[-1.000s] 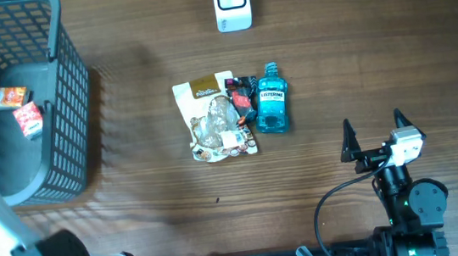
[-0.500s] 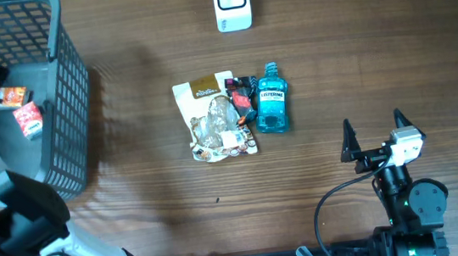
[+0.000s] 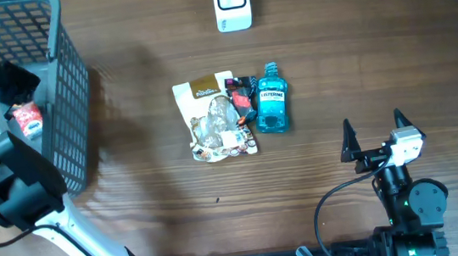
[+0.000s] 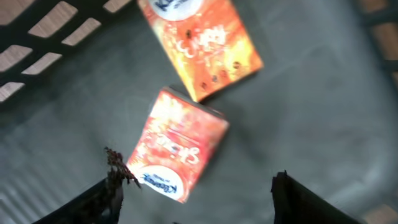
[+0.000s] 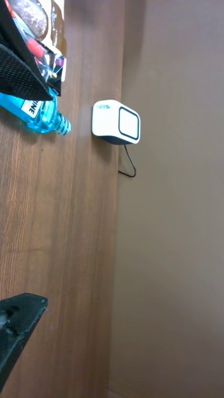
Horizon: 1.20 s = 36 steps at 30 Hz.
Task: Scan the item barcode
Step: 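Reach the left gripper into the basket and grasp the orange tissue pack, then carry the orange tissue pack under the scanner and release it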
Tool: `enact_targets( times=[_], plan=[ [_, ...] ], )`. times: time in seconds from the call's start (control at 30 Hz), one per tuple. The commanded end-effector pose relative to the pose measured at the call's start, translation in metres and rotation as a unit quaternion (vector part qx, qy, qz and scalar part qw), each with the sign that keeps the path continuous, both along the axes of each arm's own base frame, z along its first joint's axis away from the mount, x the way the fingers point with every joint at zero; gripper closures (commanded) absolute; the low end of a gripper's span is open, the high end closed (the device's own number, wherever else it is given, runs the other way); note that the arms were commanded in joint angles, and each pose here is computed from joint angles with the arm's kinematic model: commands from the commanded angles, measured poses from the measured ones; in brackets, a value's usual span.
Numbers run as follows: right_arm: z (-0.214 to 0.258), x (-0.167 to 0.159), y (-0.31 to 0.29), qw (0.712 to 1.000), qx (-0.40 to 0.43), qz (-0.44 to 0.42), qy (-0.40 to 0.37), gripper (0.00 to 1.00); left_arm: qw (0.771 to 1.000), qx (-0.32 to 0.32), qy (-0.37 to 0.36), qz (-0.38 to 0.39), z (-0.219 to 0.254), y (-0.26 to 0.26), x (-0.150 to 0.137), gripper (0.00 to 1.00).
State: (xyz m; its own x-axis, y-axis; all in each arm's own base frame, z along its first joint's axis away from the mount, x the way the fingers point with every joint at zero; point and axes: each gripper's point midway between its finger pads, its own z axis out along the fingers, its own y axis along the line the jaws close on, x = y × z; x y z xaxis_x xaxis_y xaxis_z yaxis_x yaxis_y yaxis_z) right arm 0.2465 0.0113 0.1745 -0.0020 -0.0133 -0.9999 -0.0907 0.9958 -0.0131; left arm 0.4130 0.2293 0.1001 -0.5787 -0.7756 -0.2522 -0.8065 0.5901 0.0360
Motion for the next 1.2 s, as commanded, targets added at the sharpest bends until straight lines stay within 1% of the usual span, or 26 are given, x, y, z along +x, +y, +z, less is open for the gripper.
enact_targets(
  times=[0.0,0.3,0.43,0.57,0.6,0.67,0.7,0.73,0.77,0.8,0.83,0.87,0.97,1.07,1.17],
  plan=[
    [0.001,0.0,0.0,1.0,-0.005,-0.001,-0.004,0.0,0.999,0.024,0.041,0.011,-0.016,0.008,-0.013,0.28],
    [0.001,0.0,0.0,1.0,-0.005,-0.001,-0.004,0.0,0.997,0.008,0.078,0.01,-0.058,-0.001,-0.034,0.28],
    [0.001,0.0,0.0,1.0,-0.005,-0.001,-0.004,0.0,0.998,0.015,0.062,0.011,-0.067,0.002,-0.028,0.28],
    [0.001,0.0,0.0,1.0,-0.005,-0.001,-0.004,0.0,0.998,0.016,0.058,0.011,-0.067,0.002,-0.026,0.33],
    [0.001,0.0,0.0,1.0,-0.005,-0.001,-0.004,0.0,0.998,0.012,0.056,0.01,-0.068,0.001,-0.026,0.38],
    [0.001,0.0,0.0,1.0,-0.005,-0.001,-0.004,0.0,0.998,0.004,0.056,0.008,-0.068,-0.002,-0.026,0.55],
    [0.001,0.0,0.0,1.0,-0.005,-0.001,-0.004,0.0,0.998,0.002,0.057,0.008,-0.069,-0.003,-0.027,0.62],
    [0.001,0.0,0.0,1.0,-0.005,-0.001,-0.004,0.0,0.998,0.002,0.058,0.008,-0.069,-0.003,-0.027,0.66],
    [0.001,0.0,0.0,1.0,-0.005,-0.001,-0.004,0.0,0.998,0.002,0.058,0.007,-0.068,-0.003,-0.027,0.75],
    [0.001,0.0,0.0,1.0,-0.005,-0.001,-0.004,0.0,0.998,0.003,0.059,0.004,-0.067,-0.003,-0.027,0.89],
    [0.001,0.0,0.0,1.0,-0.005,-0.001,-0.004,0.0,0.998,0.003,0.057,0.005,-0.062,-0.003,-0.028,0.96],
    [0.001,0.0,0.0,1.0,-0.005,-0.001,-0.004,0.0,0.999,0.002,0.054,0.004,-0.058,-0.004,-0.027,0.96],
    [0.001,0.0,0.0,1.0,-0.005,-0.001,-0.004,0.0,1.0,-0.014,0.015,-0.001,-0.03,-0.012,-0.017,0.96],
    [0.001,0.0,0.0,1.0,-0.005,-0.001,-0.004,0.0,0.997,-0.034,-0.062,-0.015,0.018,-0.024,0.0,0.96],
    [0.001,0.0,0.0,1.0,-0.005,-0.001,-0.004,0.0,0.986,-0.043,-0.154,-0.036,0.083,-0.037,0.013,0.96]
  ],
)
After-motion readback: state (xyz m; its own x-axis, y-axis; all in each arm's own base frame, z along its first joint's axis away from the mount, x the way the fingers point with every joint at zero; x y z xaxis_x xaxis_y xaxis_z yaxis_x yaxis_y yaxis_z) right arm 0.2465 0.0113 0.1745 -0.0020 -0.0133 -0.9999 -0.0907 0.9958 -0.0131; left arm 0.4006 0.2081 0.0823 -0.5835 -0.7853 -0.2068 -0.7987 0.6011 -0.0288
